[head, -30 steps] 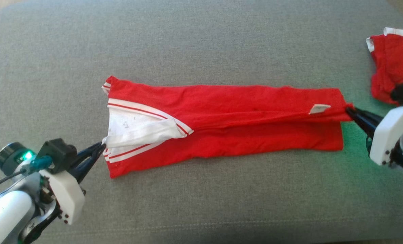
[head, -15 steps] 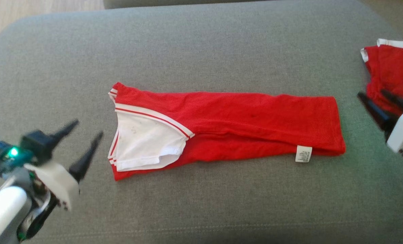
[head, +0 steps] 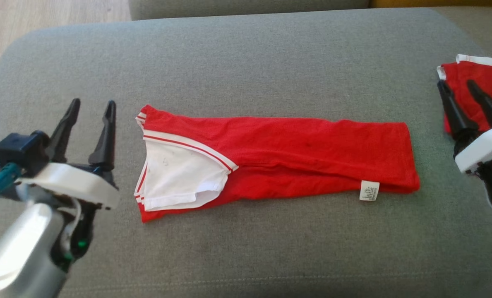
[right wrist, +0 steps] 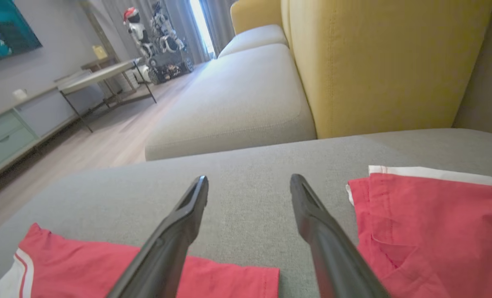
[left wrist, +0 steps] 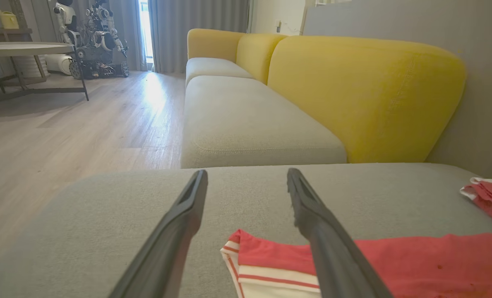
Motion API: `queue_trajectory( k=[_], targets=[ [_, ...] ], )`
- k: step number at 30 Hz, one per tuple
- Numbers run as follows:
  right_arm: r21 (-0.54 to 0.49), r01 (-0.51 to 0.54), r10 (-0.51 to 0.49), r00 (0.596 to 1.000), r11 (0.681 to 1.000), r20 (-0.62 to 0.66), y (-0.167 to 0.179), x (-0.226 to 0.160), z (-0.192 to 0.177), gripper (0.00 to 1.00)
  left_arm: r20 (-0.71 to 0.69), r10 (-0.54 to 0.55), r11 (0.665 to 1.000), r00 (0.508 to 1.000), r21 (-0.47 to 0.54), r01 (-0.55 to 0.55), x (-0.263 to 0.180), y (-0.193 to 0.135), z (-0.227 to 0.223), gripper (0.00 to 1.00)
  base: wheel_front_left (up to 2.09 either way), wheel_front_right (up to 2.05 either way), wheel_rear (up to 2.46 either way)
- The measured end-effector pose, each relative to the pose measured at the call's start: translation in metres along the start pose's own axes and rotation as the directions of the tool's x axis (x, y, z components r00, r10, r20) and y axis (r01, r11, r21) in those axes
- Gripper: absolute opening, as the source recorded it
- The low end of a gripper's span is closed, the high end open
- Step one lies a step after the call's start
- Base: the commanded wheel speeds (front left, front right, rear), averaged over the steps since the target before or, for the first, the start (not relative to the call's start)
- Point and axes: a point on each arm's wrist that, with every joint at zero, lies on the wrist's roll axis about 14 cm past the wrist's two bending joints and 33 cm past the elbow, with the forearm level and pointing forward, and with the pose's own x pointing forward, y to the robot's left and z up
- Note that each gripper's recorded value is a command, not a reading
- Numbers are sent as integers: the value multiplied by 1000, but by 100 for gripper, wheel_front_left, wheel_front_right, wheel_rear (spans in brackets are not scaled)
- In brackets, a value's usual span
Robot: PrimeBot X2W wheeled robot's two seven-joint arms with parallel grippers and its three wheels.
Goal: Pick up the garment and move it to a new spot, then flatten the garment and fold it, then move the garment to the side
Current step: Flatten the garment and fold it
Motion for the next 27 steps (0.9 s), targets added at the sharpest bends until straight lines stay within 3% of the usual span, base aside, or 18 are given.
queue_trajectory(
  k=[7, 27],
  targets=[
    [14, 17, -18, 992, 1000, 121, 14, -7, 15, 100, 80, 50, 997, 996, -66, -45, 8, -9, 17, 100, 0, 0, 0],
    [107, 89, -107, 978, 990, 176, 28, -33, -11, 100, 94, 121, 981, 988, -163, -105, -11, -29, -9, 100, 0, 0, 0]
  ],
)
